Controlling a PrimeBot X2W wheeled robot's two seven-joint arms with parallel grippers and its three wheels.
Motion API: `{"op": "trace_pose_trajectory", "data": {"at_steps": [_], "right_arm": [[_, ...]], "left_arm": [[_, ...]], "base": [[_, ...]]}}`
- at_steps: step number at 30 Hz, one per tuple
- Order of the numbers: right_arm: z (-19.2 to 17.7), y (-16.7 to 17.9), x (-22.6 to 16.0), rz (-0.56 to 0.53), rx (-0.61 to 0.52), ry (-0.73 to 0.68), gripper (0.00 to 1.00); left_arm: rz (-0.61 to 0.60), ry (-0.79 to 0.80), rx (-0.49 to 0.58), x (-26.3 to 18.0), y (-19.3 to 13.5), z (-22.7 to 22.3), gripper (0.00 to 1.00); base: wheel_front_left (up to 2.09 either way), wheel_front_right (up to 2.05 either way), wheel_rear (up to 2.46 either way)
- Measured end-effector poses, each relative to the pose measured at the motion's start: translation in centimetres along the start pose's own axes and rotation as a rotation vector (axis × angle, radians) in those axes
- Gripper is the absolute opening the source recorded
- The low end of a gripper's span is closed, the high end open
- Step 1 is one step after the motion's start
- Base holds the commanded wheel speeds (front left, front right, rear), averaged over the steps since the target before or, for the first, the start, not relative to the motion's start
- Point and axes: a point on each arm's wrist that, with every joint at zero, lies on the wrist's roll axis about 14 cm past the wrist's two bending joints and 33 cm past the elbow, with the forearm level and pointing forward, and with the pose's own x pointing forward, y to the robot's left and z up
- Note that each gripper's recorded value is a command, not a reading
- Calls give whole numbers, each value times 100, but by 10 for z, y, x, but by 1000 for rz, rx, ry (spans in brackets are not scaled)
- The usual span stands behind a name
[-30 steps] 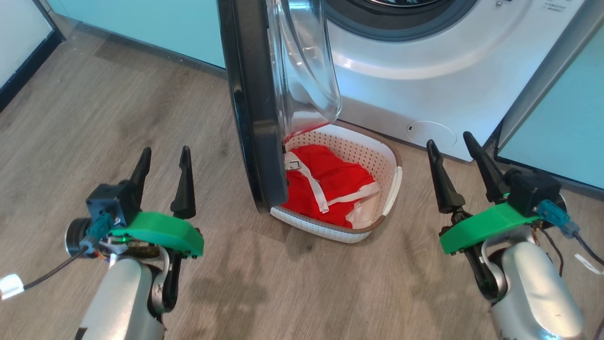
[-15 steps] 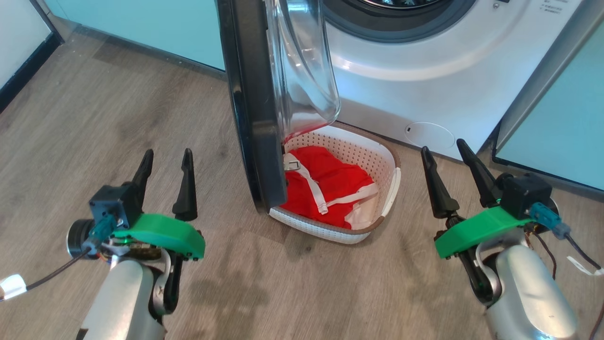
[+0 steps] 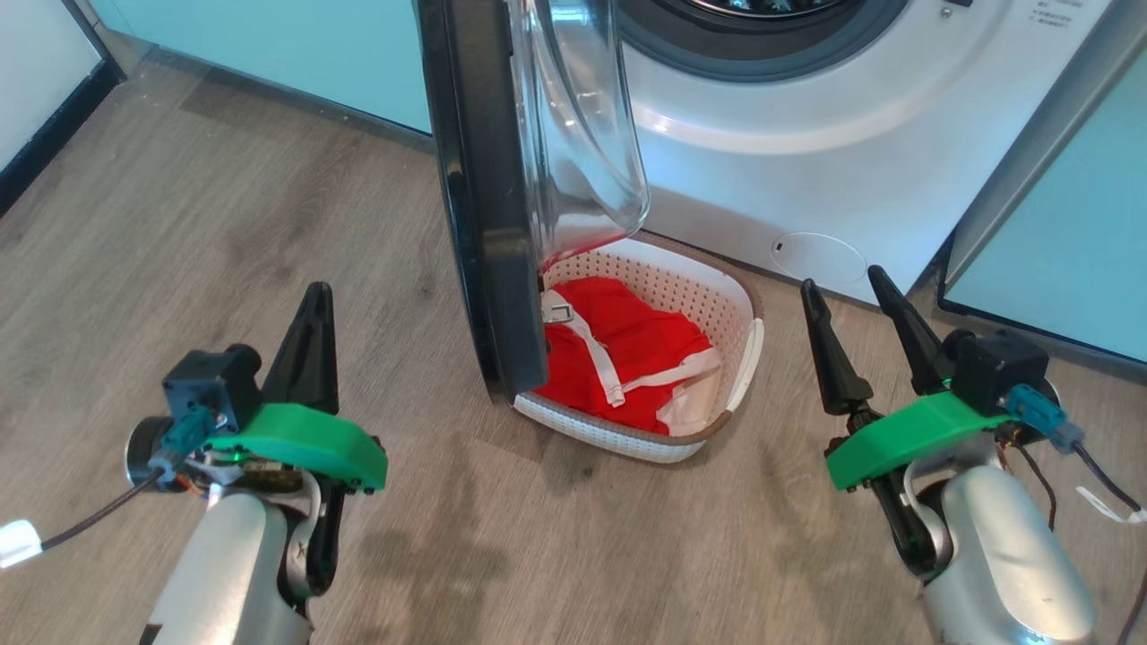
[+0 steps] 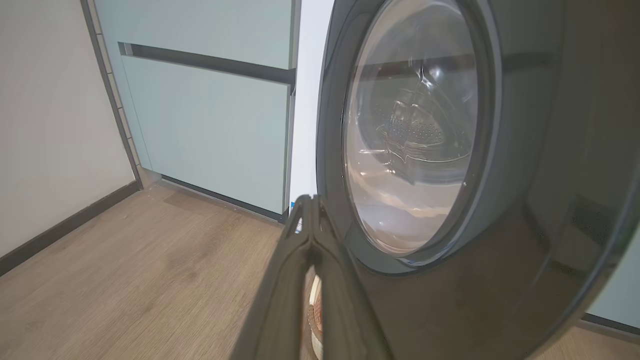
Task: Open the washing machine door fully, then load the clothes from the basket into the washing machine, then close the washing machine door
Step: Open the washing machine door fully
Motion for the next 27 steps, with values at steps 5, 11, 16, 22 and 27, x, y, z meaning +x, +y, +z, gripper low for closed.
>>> {"op": "trace_pose_trajectory", "data": {"at_steps": [5, 11, 16, 22, 27], "right_arm": [[0, 0, 1, -1, 1, 1, 100], [1, 1, 0, 0, 3, -1, 100], [2, 1, 1, 1, 2, -4, 100], [5, 0, 0, -2, -1, -8, 100], [6, -2, -2, -8, -3, -9, 100]], "left_arm": [[-11, -59, -4, 2, -2, 17, 0], [-48, -247, 7, 3, -13, 74, 0], [-123, -515, 24, -6, -36, 158, 0], [-285, -714, -4, -34, -85, 212, 0], [-472, -711, -65, -53, -139, 209, 0]], "base": [[0, 0, 0], [0, 0, 0], [0, 0, 0], [0, 0, 0], [0, 0, 0]]}}
